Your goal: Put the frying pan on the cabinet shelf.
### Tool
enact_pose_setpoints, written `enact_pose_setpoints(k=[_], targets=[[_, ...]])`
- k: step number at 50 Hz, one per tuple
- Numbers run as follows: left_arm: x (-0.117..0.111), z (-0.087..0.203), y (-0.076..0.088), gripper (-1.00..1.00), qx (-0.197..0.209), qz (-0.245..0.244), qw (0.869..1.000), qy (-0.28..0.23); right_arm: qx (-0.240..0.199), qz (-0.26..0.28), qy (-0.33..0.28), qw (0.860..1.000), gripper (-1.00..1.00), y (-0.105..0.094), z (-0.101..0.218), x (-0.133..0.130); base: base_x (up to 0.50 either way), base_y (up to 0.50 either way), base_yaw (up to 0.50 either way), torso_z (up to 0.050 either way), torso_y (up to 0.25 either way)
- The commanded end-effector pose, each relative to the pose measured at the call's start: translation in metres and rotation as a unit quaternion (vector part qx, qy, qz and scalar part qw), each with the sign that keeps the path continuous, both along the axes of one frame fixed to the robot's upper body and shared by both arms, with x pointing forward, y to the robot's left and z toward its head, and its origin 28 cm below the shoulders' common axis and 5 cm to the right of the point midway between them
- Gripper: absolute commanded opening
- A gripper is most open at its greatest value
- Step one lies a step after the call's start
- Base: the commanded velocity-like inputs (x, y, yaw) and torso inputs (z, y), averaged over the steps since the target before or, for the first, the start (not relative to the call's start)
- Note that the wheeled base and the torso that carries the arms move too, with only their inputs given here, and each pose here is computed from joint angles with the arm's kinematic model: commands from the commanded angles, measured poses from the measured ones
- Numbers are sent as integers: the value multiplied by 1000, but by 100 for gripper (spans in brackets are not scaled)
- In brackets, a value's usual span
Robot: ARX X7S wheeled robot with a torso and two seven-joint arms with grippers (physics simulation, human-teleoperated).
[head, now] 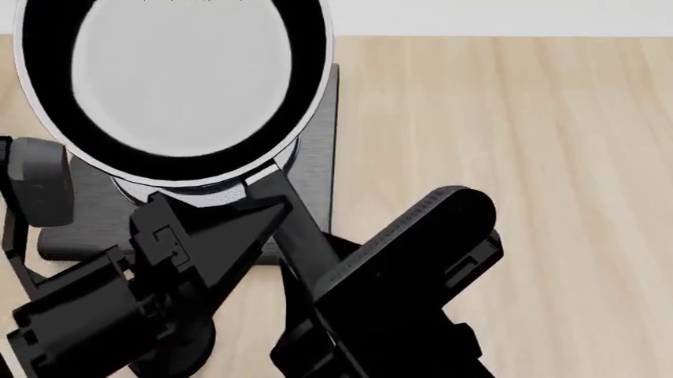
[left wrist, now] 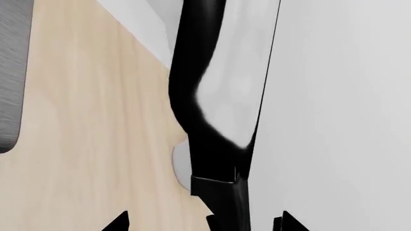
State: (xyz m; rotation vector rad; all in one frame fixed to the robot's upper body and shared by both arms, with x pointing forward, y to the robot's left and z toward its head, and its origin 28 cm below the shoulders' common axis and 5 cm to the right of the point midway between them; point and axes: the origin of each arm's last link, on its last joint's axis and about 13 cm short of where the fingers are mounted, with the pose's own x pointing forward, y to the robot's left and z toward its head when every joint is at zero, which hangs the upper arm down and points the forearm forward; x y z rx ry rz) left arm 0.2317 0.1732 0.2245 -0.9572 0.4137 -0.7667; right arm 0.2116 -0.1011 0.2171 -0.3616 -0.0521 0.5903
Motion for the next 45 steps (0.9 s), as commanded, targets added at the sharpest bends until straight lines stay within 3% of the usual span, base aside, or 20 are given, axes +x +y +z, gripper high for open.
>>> enact_pose_setpoints(k=[1, 37, 38, 45], targets=[[5, -5, -5, 100, -6, -6, 1000, 4, 12, -30, -43, 999, -100, -4, 8, 0, 0, 0, -8, 0, 0], [19, -6, -13, 100, -20, -6, 1000, 11, -1, -21, -35, 999, -100, -5, -3, -4, 0, 2, -3, 1, -1], [19, -6, -13, -100, -20, -4, 1000, 12, -2, -20, -35, 999, -100, -5, -4, -4, 0, 0, 0, 0, 0], [18, -5, -12, -100, -19, -1, 1000, 6, -4, -17, -35, 999, -100, -4, -4, -4, 0, 2, -4, 0, -1]])
